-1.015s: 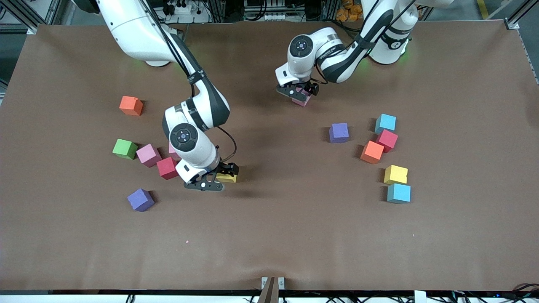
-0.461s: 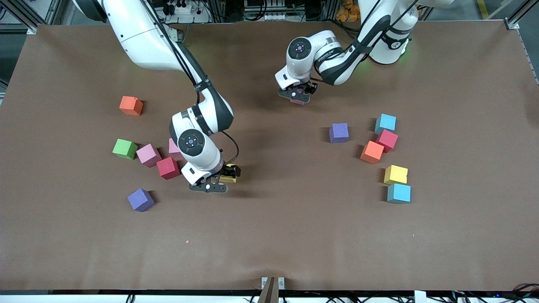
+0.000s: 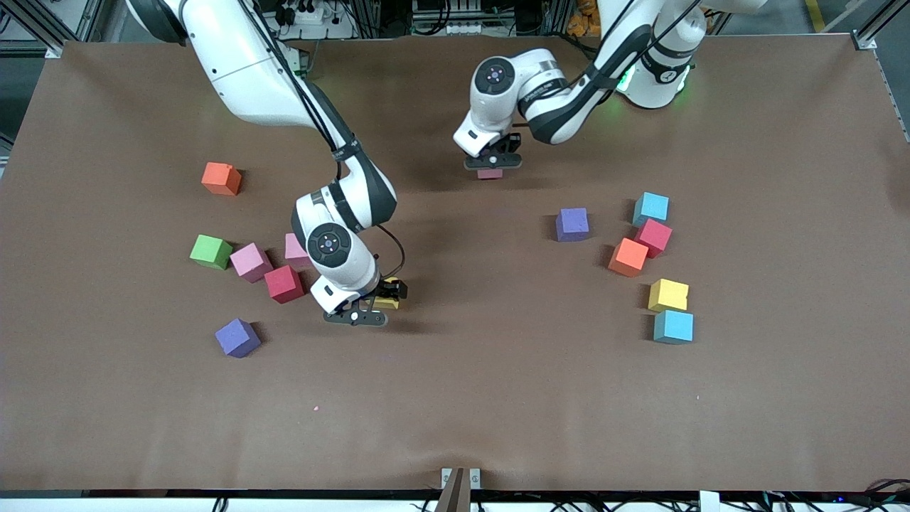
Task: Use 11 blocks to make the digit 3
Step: 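Carry the pink cube to the table center and release with the left gripper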
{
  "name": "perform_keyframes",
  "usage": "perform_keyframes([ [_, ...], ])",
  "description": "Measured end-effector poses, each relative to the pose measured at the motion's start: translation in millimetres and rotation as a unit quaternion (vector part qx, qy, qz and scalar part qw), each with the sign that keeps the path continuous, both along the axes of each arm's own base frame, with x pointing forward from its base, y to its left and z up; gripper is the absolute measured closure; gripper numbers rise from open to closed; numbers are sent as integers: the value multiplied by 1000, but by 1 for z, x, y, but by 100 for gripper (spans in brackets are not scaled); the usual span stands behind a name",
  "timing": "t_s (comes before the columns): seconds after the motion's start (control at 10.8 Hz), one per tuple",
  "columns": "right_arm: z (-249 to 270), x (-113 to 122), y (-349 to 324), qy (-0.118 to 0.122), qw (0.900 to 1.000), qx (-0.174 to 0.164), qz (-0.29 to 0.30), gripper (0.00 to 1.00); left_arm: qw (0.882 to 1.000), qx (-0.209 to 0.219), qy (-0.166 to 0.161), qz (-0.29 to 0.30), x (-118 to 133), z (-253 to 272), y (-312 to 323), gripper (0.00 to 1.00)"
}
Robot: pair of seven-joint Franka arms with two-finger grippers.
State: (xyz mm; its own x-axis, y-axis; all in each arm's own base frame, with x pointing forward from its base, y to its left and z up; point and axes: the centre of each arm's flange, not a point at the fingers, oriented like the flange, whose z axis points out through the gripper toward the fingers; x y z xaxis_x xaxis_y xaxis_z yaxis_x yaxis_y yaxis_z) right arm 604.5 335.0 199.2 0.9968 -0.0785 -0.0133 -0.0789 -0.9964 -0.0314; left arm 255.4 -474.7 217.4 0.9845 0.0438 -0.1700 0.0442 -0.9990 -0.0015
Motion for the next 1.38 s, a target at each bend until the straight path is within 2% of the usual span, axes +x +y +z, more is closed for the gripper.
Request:
perform_keyframes([
  [0.37,-3,0,0,0,1000,-1,0,6,1000,-4,8,-15,-20,-13,-33,45],
  [0.46,-4,0,0,0,1000,-1,0,27,1000,-1,3,-20,-20,-18,-37,45],
  [0.55,-3,0,0,0,1000,0,-1,37,1000,-2,1,-22,-19,-19,-39,45],
  [0.74,-2,2,-3,-2,1000,-1,-2,37,1000,-3,-3,-23,-16,-18,-40,45],
  [0.83,0,5,-8,-1,1000,-3,-2,41,1000,-4,-3,-23,-14,-18,-41,44],
  [1.01,15,17,-28,7,1000,-8,10,41,1000,-4,-5,-22,-12,-18,-41,26],
  [1.11,27,25,-40,4,1000,-6,21,41,1000,-5,-7,-19,-9,-17,-42,10],
  [1.2,41,33,-55,0,999,-3,35,41,1000,-7,-11,-15,-3,-13,-43,0],
  [1.38,69,43,-86,8,998,0,59,41,1000,-7,-29,3,17,8,-41,0],
])
